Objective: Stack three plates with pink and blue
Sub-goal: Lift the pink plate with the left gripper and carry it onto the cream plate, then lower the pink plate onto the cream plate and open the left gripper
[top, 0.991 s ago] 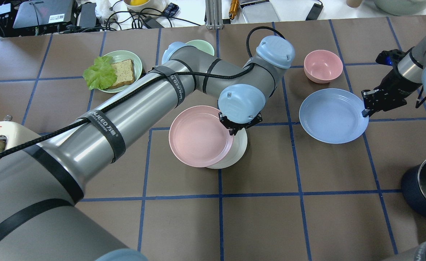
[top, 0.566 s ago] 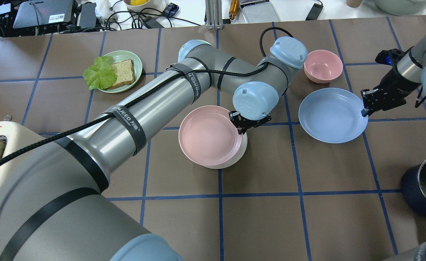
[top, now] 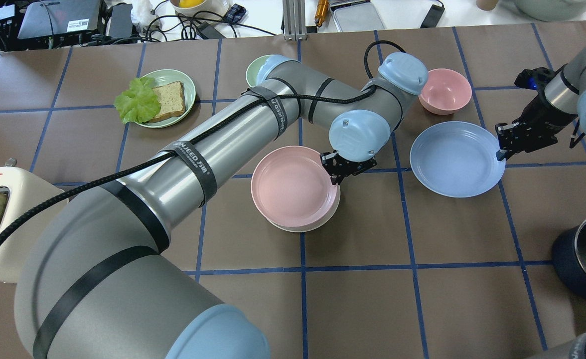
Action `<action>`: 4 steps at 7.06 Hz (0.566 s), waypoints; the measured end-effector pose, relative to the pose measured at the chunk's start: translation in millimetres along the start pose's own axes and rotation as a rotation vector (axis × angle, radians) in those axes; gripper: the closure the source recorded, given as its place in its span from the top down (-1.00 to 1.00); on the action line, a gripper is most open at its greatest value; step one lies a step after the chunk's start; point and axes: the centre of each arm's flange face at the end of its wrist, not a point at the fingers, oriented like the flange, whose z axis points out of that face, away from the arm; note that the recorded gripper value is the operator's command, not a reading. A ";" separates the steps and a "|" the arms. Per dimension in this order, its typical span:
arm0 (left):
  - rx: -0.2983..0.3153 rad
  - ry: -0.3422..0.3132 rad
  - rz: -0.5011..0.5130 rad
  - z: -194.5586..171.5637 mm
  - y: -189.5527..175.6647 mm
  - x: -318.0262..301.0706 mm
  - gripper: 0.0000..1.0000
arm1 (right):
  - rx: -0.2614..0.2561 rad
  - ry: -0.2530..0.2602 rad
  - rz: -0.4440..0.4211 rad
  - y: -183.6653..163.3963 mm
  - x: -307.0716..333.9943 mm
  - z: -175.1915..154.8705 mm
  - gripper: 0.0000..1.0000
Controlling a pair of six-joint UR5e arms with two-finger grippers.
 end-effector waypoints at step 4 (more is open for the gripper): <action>-0.014 0.019 0.002 -0.8 -8.2 6.9 -1.00 | -0.004 -0.007 0.002 0.8 -0.6 2.1 -1.00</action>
